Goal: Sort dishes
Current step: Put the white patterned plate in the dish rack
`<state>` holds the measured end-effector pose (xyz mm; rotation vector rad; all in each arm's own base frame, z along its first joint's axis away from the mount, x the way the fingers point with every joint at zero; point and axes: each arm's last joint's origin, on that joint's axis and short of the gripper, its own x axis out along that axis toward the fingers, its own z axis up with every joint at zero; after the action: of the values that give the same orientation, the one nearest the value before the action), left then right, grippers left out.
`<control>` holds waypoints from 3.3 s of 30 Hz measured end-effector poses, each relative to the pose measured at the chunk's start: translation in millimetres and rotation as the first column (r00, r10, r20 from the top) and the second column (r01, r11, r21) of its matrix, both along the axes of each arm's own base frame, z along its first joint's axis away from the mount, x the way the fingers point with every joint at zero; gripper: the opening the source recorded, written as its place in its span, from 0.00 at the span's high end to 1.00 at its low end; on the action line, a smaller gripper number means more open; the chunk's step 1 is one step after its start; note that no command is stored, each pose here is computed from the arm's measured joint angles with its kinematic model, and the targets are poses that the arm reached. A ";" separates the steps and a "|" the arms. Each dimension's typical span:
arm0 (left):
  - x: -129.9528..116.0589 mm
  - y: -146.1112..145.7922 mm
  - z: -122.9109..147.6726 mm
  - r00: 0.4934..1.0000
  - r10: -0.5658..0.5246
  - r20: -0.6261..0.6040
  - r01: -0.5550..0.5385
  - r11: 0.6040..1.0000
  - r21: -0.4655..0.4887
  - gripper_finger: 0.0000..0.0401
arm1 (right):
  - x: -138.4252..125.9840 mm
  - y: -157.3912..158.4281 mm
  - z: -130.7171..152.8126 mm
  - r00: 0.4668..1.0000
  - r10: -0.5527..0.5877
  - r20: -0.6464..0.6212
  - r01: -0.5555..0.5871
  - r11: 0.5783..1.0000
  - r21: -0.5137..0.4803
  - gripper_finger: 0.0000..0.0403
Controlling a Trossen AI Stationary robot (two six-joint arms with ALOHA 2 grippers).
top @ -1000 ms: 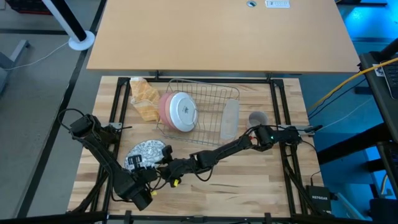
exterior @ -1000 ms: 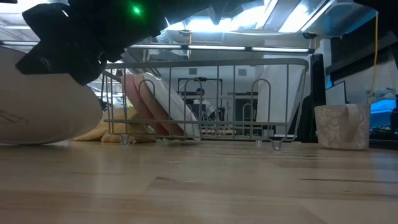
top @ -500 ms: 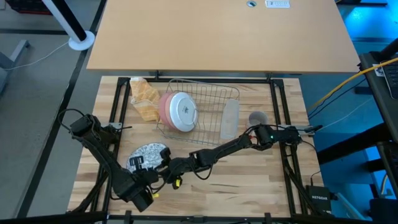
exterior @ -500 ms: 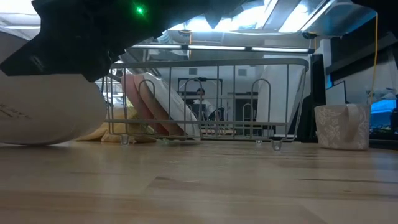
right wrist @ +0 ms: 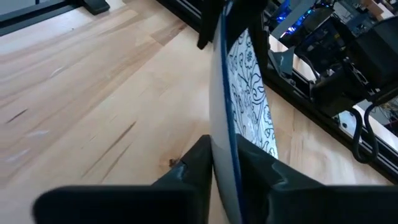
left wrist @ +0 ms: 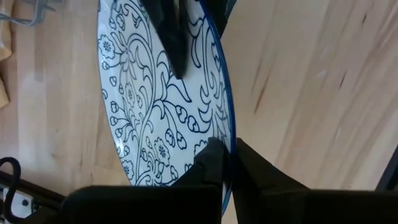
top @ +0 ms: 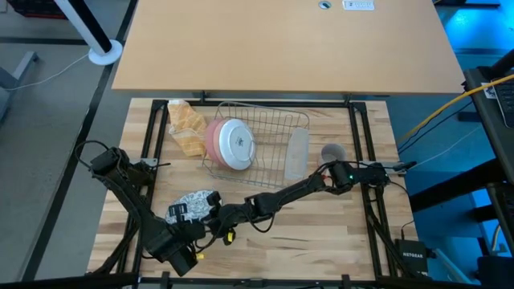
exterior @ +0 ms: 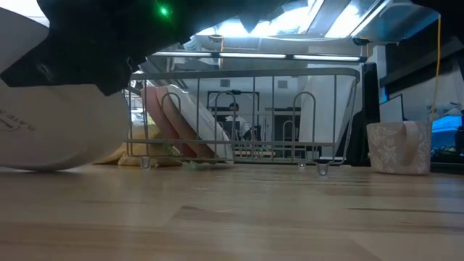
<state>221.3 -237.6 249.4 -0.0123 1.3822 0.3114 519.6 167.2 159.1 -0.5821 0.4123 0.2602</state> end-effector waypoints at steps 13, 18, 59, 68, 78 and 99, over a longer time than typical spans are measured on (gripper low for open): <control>0.8 -1.5 4.2 1.000 -0.023 -0.002 0.023 1.000 -0.014 0.95 | 0.1 1.7 1.2 1.000 0.007 0.014 -0.007 1.000 -0.002 0.91; 1.7 -2.5 4.3 1.000 -0.026 0.007 0.026 0.999 -0.023 0.84 | -0.3 5.9 3.0 0.999 0.010 0.037 -0.010 1.000 0.013 0.92; 2.2 3.9 -1.1 0.996 -0.088 -0.019 0.088 0.996 0.028 0.89 | -3.4 39.3 46.3 0.997 -0.020 0.075 0.019 1.000 0.013 0.78; -0.3 6.5 10.0 0.994 -0.084 -0.068 0.087 0.995 0.048 0.92 | -2.8 37.2 46.9 0.993 -0.089 0.076 0.084 0.995 0.057 0.76; -0.6 6.8 12.5 0.994 -0.082 -0.070 0.086 0.995 0.050 0.93 | -7.0 34.7 55.4 0.987 -0.145 0.070 0.144 0.989 0.024 0.76; -8.4 10.5 13.1 0.990 -0.024 -0.136 0.036 0.996 0.084 0.93 | -17.9 26.1 69.5 0.952 -0.301 0.050 0.304 0.947 -0.105 0.76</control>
<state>212.9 -227.1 262.6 0.1027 1.4999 0.3520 501.7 193.2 228.6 -0.6231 0.4800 -0.0680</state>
